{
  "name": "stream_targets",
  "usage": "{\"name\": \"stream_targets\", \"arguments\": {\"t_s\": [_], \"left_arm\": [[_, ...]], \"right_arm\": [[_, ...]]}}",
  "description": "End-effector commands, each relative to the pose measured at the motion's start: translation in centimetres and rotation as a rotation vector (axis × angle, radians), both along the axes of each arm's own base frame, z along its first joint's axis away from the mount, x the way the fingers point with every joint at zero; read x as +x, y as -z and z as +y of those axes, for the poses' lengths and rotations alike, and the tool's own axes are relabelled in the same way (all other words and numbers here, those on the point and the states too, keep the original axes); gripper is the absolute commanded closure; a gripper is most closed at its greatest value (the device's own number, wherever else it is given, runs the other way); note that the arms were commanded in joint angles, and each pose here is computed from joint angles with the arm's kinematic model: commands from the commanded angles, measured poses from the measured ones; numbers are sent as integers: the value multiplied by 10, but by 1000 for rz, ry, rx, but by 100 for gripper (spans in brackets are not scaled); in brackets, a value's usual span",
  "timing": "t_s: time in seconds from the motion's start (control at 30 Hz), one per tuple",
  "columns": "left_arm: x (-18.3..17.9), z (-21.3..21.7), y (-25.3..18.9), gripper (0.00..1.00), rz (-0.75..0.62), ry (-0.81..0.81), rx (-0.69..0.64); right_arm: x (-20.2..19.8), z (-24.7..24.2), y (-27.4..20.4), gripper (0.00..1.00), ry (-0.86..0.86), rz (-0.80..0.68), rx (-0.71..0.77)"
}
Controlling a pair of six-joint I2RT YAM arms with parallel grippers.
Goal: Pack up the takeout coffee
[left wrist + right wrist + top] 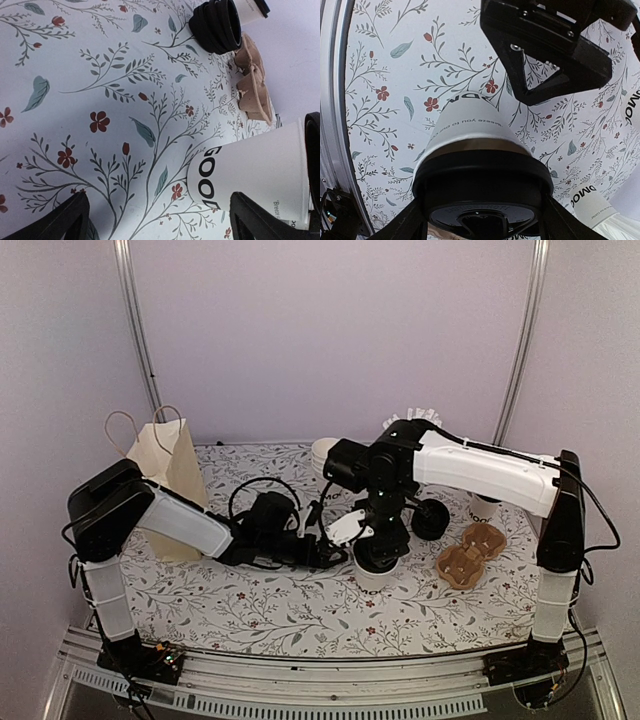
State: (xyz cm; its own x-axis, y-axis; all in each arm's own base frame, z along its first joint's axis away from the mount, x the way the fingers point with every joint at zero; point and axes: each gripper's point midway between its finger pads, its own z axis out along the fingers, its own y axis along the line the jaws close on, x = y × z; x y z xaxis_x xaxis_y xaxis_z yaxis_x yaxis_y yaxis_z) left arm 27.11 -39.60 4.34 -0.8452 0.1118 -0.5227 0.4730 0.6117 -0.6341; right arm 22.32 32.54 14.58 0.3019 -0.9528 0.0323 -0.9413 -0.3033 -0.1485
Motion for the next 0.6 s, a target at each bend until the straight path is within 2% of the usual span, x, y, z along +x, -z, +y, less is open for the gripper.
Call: {"name": "stream_targets", "arguments": {"t_s": [0.0,0.57], "left_arm": [[-1,-12,-3,0,-22,39,-24],[-6,-19,-1,0,-19,70,-35]], "right_arm": [[-2,-5,1,26,-25,-23,-33],[5,-9,-14,26,-40,-116,-50]]}}
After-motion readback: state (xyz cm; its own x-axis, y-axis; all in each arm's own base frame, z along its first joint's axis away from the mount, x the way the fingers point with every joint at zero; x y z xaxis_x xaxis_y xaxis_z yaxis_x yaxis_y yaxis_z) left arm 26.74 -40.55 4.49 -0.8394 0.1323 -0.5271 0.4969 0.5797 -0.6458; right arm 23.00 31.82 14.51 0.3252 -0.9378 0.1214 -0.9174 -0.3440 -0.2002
